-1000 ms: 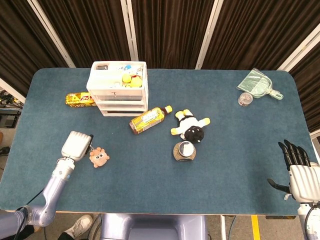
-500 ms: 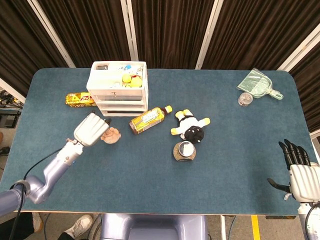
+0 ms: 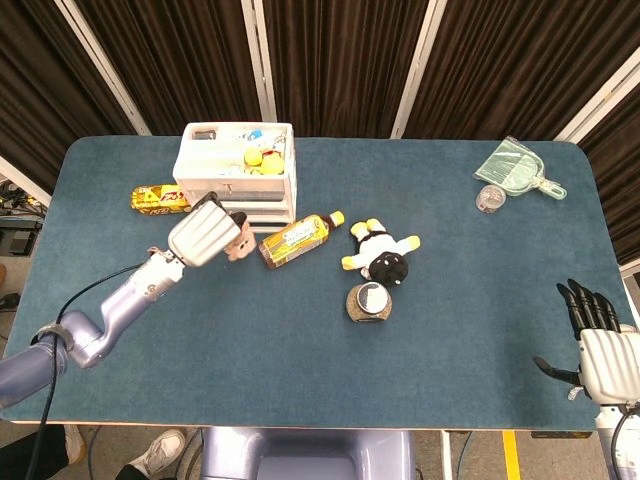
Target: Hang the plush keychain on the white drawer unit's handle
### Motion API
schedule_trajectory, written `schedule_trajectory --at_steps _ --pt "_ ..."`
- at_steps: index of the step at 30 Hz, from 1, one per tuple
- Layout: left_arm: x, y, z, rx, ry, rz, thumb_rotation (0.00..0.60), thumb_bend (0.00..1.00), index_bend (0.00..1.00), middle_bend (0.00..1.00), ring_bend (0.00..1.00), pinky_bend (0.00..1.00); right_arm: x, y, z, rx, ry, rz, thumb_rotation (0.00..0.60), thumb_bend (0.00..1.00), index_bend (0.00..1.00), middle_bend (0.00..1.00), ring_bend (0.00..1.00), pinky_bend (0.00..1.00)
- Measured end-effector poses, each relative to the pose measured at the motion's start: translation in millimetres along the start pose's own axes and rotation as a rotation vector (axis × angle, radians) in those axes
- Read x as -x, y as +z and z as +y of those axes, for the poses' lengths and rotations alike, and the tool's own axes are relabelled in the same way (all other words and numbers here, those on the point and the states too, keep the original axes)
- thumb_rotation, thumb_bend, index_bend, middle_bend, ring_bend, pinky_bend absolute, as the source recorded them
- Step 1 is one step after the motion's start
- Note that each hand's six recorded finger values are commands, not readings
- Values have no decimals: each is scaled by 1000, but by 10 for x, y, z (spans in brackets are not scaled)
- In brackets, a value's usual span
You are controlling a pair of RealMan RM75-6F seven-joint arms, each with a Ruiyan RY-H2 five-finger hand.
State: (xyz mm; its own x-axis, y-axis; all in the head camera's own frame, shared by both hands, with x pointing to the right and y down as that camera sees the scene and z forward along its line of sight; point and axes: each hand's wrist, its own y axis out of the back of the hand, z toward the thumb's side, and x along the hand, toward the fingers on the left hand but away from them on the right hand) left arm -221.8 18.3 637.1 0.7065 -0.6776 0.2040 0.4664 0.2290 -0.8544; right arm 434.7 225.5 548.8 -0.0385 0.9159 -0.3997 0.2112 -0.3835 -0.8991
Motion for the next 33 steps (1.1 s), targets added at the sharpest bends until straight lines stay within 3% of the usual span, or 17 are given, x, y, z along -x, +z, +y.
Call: schedule_trajectory --at_steps 18,33 --pt "-246 -63 -104 -27 -4 28 600 413 620 1000 867 752 -5 -7 12 12 2 -5 600 20 0 0 0 0" --pt "-263 -168 -189 -104 2 13 600 413 622 1000 867 752 -6 -4 10 16 5 -4 600 21 0 0 0 0"
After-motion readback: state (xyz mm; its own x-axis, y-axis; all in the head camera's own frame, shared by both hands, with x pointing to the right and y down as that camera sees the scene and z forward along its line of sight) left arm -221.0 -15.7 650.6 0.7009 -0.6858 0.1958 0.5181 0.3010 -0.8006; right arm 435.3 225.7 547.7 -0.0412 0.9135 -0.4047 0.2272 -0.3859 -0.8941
